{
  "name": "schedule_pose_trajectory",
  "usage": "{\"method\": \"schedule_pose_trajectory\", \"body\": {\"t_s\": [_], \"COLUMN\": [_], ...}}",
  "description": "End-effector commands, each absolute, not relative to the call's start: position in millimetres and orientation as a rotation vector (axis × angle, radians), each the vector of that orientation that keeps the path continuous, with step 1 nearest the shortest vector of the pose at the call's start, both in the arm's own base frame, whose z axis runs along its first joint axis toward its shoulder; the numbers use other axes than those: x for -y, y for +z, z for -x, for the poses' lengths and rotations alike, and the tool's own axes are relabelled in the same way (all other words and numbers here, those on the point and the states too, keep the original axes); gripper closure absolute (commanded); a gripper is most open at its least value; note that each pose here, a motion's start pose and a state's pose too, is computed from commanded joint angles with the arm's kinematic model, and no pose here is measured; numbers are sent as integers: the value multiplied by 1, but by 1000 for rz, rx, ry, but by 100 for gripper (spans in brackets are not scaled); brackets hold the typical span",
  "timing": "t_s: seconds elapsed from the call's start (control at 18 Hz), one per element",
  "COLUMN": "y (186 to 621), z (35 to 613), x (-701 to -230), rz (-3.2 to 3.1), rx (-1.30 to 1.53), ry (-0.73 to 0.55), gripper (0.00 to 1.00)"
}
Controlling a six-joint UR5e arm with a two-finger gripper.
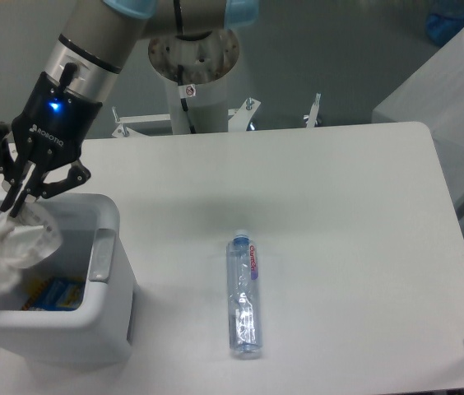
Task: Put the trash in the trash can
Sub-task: 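Lift the tissue and carry it over the bin, then release, then raise the gripper from the bin and move above the water bottle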
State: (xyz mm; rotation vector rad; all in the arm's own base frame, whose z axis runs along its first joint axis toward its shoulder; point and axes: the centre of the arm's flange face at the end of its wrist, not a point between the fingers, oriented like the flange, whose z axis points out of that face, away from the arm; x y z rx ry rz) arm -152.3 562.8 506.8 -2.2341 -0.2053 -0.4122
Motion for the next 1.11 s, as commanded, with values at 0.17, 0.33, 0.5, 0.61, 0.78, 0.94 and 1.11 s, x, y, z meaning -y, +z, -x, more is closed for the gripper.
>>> {"method": "schedule_pose_trajectory", "body": {"t_s": [0.17,0.33,0.5,0.61,0.78,0.94,1.11], "y": [515,527,542,538,509,468,432], "z": [154,179,235,271,312,347,369], "x": [-563,-553,-520,-500,-493,-502,-513], "rz": [2222,2201,2161,2154,2206,2287,2342], "rx": [201,244,361,460,579,684,743], "ry": [-398,-349,-257,-206,-116,-20,-1], "gripper": [25,20,5,1,0,0,0]}}
